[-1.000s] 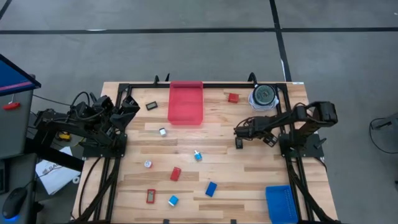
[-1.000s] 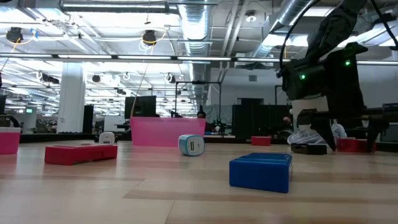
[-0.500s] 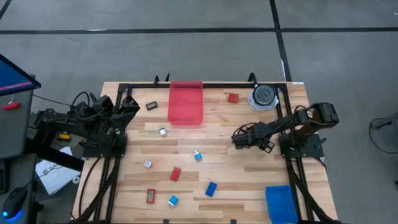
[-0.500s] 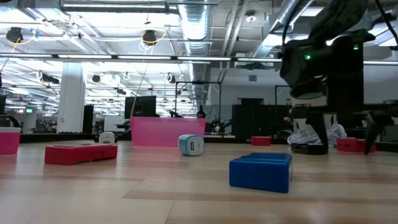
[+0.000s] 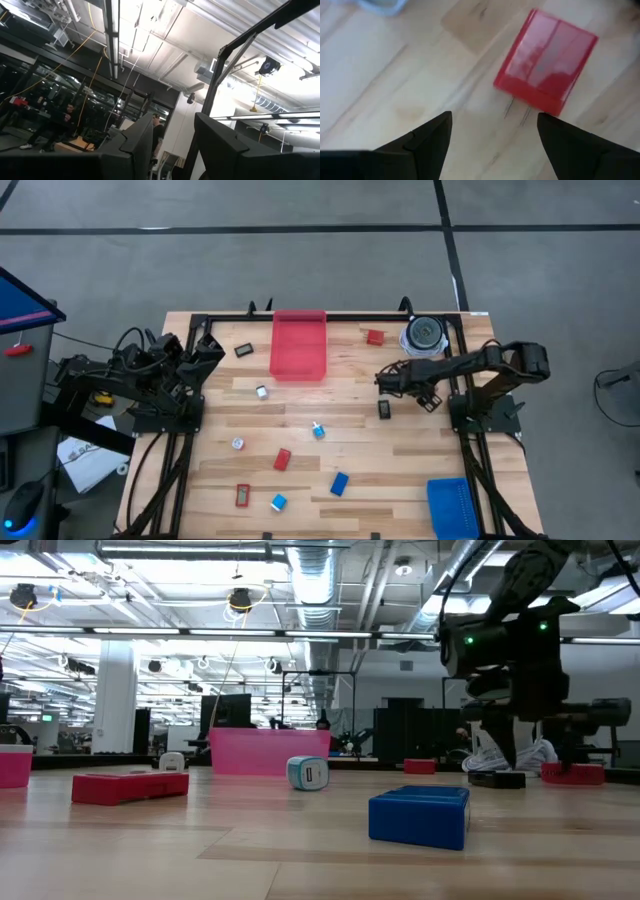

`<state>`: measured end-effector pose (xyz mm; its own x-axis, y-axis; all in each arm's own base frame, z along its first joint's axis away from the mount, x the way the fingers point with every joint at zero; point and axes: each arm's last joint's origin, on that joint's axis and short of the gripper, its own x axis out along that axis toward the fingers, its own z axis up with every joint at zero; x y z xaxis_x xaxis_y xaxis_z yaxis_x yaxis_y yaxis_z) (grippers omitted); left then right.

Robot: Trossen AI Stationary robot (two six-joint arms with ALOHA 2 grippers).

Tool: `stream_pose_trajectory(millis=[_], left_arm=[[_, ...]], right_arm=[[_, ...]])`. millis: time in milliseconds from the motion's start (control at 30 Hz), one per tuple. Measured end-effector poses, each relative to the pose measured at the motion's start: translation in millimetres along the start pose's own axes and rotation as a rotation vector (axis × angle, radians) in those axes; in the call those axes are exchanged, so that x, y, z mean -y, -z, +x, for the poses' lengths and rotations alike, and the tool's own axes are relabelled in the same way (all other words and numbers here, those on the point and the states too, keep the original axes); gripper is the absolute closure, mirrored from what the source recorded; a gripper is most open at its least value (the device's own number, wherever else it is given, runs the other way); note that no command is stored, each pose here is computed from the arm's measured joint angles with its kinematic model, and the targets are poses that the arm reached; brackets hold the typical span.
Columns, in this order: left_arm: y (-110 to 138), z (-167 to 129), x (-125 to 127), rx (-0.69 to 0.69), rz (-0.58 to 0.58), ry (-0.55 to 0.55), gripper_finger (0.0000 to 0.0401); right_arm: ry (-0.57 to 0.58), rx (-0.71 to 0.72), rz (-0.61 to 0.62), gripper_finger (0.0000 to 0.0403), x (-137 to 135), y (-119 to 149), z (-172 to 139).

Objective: Pick & Place Office items
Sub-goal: Put the bottom red charger adapter into the red bin

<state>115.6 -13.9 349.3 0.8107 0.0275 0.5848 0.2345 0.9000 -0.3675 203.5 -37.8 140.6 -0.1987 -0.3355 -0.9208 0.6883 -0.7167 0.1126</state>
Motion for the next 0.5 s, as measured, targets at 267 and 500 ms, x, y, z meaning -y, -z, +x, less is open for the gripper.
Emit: stream_pose_trajectory(millis=[267,500], left_arm=[[0.0,0.1,0.1,-0.001,0.000,0.003,0.0258],[0.0,0.0,0.1,0.000,0.009,0.002,0.0258]], right_arm=[[0.064,0.036,0.005,0.0117,0.7,-8.1,5.4],[0.089,0.030,0.006,0.0117,2.0,-9.7,6.9]])
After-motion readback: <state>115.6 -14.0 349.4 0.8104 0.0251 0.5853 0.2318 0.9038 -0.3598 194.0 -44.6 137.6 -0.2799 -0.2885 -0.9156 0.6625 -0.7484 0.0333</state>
